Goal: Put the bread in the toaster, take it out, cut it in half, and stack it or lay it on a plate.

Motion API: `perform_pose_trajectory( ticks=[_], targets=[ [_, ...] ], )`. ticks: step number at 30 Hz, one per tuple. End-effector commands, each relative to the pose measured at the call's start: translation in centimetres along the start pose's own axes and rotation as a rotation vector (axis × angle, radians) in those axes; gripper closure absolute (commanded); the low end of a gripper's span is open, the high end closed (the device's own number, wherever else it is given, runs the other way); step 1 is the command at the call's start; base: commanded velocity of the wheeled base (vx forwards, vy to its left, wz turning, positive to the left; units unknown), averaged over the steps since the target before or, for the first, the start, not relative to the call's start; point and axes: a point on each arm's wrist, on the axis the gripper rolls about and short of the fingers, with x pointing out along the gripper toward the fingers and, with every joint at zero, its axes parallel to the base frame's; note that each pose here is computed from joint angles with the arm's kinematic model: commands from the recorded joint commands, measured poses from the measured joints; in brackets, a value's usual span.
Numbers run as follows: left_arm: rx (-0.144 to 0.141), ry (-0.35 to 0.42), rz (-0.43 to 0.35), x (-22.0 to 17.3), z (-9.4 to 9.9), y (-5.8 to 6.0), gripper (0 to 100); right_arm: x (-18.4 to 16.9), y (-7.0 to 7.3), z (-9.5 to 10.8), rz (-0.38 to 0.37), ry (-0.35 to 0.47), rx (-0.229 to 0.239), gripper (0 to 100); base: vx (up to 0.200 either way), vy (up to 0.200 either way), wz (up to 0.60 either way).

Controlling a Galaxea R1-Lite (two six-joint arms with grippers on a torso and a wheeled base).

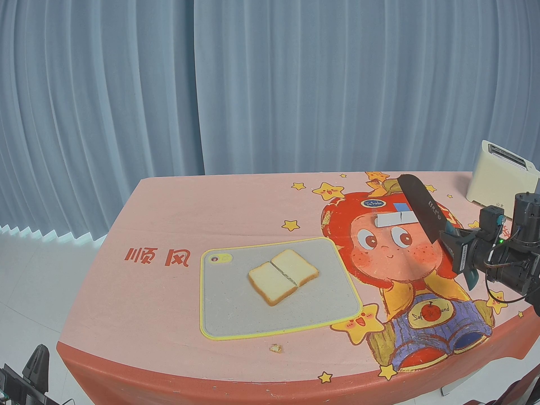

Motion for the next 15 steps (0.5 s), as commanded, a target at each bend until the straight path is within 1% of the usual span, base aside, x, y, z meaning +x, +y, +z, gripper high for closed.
perform_pose_trajectory(
  ticks=[1, 5, 15],
  targets=[
    [0.0, 0.001, 0.0, 0.01, -0.53, -0.01, 100, -0.02, 0.0, -0.1, 0.001, 0.003, 0.0, 100, 0.0, 0.0, 0.0],
    [0.0, 0.001, 0.0, 0.01, -0.53, -0.01, 100, -0.06, 0.05, -0.45, 0.001, 0.015, -0.001, 100, 0.0, 0.0, 0.0],
    [0.0, 0.001, 0.0, 0.01, -0.53, -0.01, 100, 0.0, 0.05, -0.33, 0.001, 0.011, 0.001, 100, 0.0, 0.0, 0.0]
  ],
)
